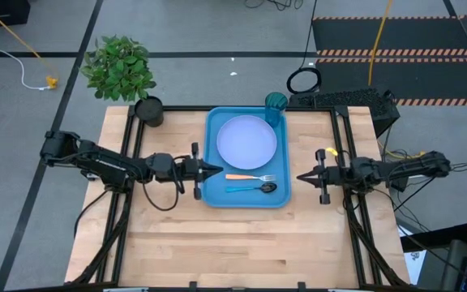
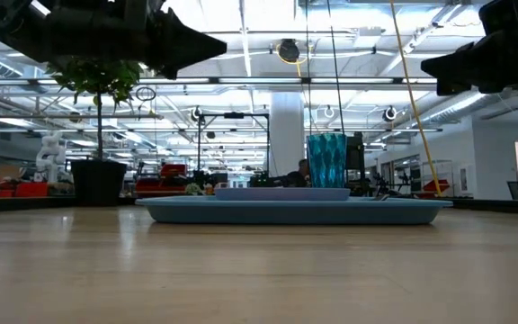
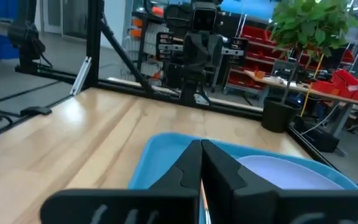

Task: Pick and place plate/cup/fork/spoon on tray
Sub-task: Return to Home Position

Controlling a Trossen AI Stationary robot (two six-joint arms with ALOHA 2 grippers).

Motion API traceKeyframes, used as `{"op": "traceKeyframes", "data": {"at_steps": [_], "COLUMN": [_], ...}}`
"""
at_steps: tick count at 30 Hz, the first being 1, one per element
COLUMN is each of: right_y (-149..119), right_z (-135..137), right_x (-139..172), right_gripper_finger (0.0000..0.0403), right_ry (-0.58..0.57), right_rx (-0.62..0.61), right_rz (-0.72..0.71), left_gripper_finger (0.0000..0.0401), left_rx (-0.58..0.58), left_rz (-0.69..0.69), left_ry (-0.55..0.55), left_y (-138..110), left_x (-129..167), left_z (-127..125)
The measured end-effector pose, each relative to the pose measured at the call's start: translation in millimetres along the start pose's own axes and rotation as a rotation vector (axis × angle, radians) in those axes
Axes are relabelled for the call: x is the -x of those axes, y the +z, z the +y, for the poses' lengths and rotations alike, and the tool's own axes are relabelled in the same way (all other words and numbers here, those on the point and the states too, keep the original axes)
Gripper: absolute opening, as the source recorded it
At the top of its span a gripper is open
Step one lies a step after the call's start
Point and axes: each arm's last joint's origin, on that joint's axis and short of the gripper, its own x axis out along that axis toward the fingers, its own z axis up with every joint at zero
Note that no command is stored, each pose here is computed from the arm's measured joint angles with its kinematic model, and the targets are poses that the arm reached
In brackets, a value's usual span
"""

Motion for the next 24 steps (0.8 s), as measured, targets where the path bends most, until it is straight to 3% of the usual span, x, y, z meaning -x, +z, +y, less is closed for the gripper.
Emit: {"op": "traceKeyframes", "data": {"at_steps": [8,24], "right_y": [9,7], "right_z": [-2,-8], "right_x": [6,13], "right_gripper_finger": [0.0,0.0], "right_ry": [-0.022,-0.076], "right_rx": [-0.048,-0.031], "right_rz": [-0.134,-0.138], "left_gripper_finger": [0.0011,0.0018], "left_rx": [-0.003,-0.023], "left_rz": [-0.035,-0.071], "left_ry": [0.002,0.007], "left_y": [4,7], "left_x": [0,0], "left_z": [0,0]}}
